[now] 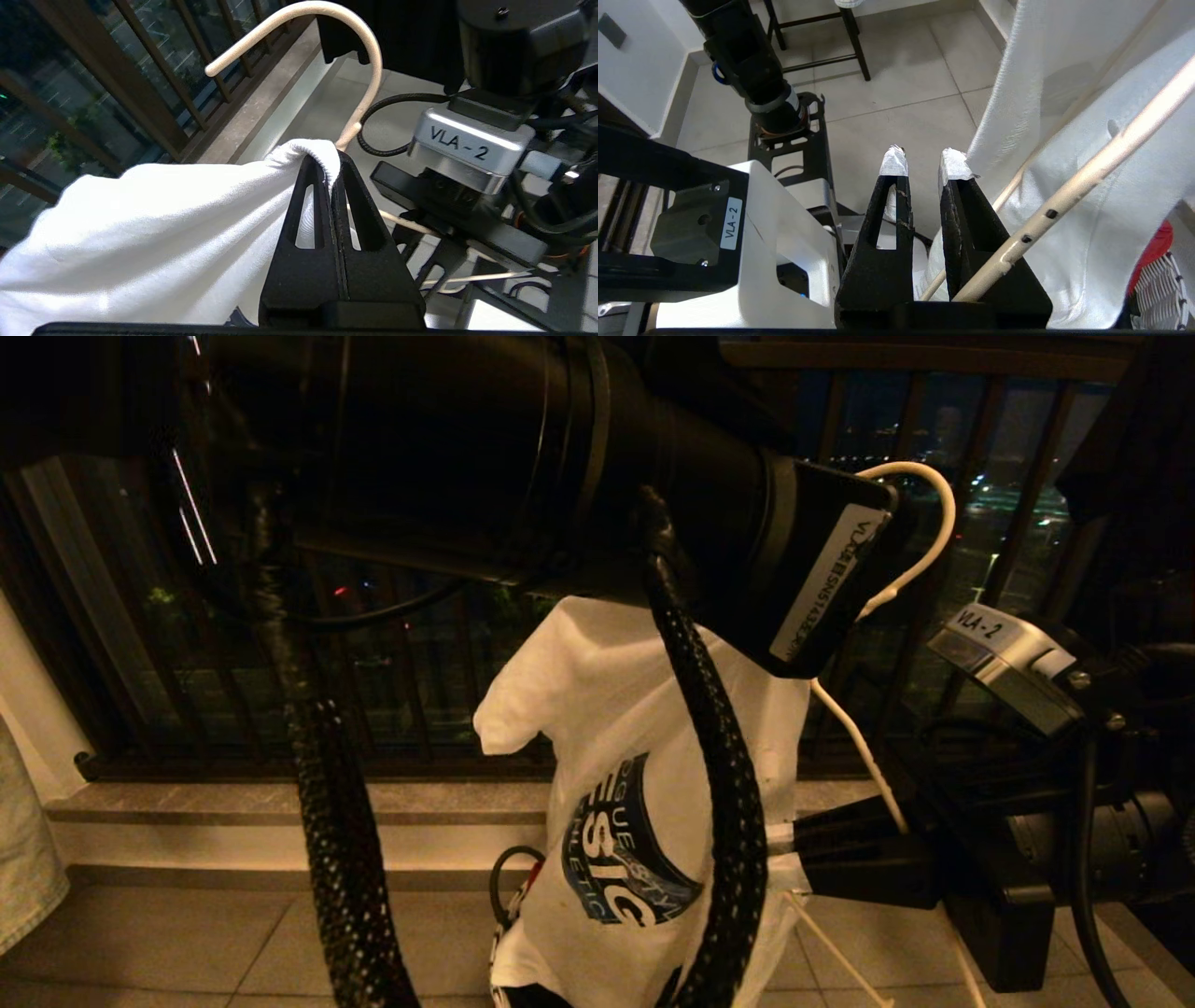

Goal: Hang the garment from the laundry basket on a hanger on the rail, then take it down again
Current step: Hang the clothes on the clothes rack

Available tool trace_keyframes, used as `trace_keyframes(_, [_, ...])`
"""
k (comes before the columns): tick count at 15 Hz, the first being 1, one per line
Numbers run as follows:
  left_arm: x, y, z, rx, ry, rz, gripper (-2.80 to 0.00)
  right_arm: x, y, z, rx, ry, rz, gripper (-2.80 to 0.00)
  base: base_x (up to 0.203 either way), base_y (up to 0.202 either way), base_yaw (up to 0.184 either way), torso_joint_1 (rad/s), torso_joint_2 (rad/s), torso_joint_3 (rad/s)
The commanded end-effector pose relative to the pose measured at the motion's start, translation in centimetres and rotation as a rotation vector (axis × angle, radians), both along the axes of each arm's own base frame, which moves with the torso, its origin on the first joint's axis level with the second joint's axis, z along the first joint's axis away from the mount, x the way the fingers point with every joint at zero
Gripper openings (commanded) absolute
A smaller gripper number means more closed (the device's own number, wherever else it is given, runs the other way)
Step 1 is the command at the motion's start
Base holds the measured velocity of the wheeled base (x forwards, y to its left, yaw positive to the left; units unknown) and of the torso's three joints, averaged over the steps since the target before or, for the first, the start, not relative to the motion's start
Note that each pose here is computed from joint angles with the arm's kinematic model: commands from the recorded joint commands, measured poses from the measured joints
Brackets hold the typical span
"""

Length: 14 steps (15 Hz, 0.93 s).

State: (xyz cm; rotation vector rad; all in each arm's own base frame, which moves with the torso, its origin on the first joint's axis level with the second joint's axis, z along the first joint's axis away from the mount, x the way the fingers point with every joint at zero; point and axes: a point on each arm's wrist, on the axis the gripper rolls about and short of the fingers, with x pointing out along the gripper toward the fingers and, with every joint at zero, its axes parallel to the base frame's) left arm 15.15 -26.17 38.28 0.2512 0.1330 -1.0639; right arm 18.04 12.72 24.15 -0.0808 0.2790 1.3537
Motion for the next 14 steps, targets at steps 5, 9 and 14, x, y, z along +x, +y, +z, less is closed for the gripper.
trace_keyframes(5, [-0.33,0.28,0.12,-0.053,0.094,-0.008,-2.80,0.29,-0.24,0.12,0.009,-0.009,-0.011,-2.80,0.000,0.000,0.000,0.000,0.00,0.000])
trace_keyframes(9, [-0.18,0.01,-0.14,-0.048,0.103,-0.008,-2.80,0.28,-0.28,0.20,0.011,-0.012,-0.014,-2.80,0.000,0.000,0.000,0.000,0.00,0.000])
trace_keyframes(14, [-0.20,0.07,-0.11,-0.048,0.102,-0.005,0.00,0.36,-0.39,0.24,0.011,-0.013,-0.020,-2.80,0.000,0.000,0.000,0.000,0.00,0.000])
